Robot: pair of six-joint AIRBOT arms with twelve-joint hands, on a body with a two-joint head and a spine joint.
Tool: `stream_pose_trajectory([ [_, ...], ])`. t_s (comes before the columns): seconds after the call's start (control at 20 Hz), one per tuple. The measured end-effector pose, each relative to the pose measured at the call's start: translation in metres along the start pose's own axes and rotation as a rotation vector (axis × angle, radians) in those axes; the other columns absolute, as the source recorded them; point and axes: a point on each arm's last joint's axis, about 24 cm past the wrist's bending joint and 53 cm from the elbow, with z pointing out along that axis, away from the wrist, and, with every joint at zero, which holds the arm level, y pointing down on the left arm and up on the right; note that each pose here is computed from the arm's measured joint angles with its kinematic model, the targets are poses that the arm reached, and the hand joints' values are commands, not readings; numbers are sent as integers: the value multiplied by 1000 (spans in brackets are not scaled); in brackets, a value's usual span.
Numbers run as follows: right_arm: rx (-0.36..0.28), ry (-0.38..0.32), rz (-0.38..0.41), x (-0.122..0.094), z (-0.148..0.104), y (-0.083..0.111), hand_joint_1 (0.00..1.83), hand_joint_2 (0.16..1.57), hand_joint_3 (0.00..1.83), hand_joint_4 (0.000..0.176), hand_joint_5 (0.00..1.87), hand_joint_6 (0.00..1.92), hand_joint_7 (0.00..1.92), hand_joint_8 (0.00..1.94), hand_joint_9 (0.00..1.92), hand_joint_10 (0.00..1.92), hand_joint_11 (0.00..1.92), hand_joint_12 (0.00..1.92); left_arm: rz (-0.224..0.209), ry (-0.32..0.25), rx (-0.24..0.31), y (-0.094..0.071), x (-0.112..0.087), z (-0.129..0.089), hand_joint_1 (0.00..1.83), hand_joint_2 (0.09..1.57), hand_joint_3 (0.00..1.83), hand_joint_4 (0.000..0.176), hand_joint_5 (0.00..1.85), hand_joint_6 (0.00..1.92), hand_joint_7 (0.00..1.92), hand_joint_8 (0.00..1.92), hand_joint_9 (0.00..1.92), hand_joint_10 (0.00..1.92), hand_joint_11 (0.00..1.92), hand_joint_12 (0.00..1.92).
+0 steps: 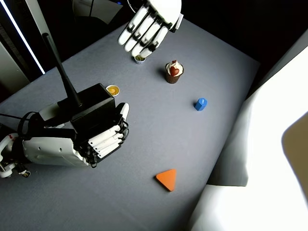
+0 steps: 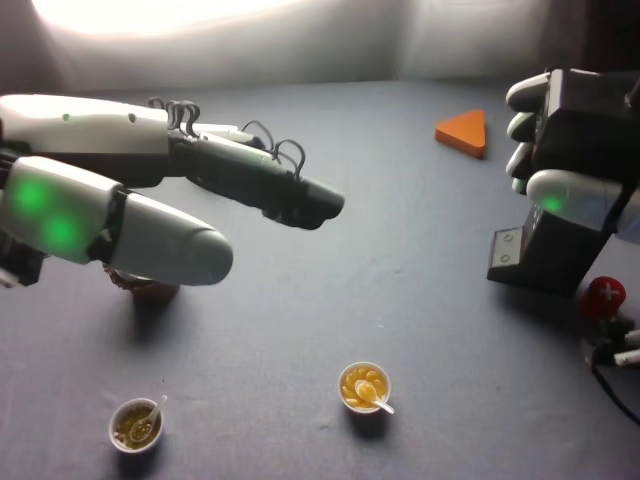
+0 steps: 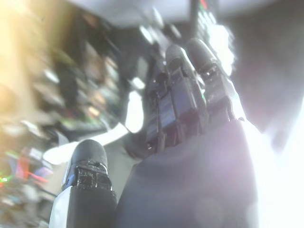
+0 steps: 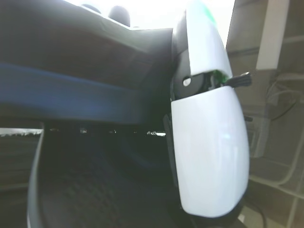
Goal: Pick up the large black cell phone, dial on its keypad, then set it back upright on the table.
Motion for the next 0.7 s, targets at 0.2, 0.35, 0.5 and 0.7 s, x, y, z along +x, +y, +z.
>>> stream_pose_trajectory([
  [0.2, -3, -17, 11, -3, -1, -2, 1474, 1206, 0, 0, 691, 1140, 654, 1324, 781, 1318, 727, 1696, -31, 11, -111, 27, 3, -2, 0, 1228, 0, 0, 299, 2, 412, 3, 435, 4, 24, 1040],
  [0.35, 1, -17, 16, -2, -1, -6, 1475, 1195, 0, 0, 731, 1109, 673, 1266, 790, 1306, 751, 1673, -112, -37, -74, 18, -7, -1, 0, 1235, 2, 0, 305, 4, 422, 6, 444, 6, 17, 1038],
  [0.5, 0, -19, 18, -3, -1, -6, 1485, 1136, 0, 0, 868, 907, 803, 1131, 914, 1162, 903, 1538, -159, -58, -105, 26, -12, -4, 0, 1235, 1, 0, 278, 2, 381, 1, 422, 3, 11, 1033],
  [0.7, 8, -24, 24, -3, -6, -10, 1485, 1135, 0, 0, 854, 894, 794, 1167, 907, 1177, 916, 1526, -204, -64, -148, 38, -12, -7, 0, 1240, 3, 0, 290, 6, 405, 9, 439, 9, 30, 1041],
])
